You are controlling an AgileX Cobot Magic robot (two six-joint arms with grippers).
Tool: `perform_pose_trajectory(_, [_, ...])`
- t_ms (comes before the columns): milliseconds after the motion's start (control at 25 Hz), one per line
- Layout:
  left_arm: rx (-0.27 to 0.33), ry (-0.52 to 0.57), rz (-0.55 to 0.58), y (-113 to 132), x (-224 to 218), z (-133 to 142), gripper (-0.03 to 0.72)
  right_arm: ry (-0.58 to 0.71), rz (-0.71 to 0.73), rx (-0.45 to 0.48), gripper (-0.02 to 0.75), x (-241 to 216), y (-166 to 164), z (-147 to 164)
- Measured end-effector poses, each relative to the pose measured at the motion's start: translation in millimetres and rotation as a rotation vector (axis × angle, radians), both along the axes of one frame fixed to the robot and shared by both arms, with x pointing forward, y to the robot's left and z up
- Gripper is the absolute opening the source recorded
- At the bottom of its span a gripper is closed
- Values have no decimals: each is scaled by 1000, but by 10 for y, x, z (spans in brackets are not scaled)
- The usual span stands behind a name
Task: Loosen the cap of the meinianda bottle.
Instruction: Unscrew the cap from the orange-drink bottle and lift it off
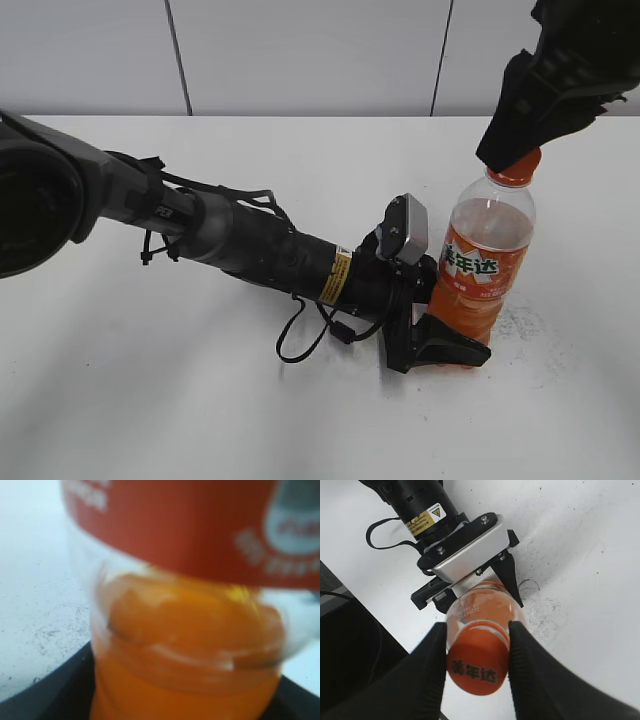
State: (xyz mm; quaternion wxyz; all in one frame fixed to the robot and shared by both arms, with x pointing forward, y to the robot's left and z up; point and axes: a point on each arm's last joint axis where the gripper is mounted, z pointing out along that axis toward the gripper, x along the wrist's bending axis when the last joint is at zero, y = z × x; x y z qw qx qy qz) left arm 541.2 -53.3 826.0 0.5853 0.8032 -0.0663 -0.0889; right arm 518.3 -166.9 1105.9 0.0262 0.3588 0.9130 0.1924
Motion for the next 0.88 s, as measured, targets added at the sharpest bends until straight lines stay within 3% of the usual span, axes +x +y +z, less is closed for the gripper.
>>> perform_pose_trajectory(880, [1, 3, 1, 0, 0, 0, 552, -61, 174, -31, 273, -1, 3, 1])
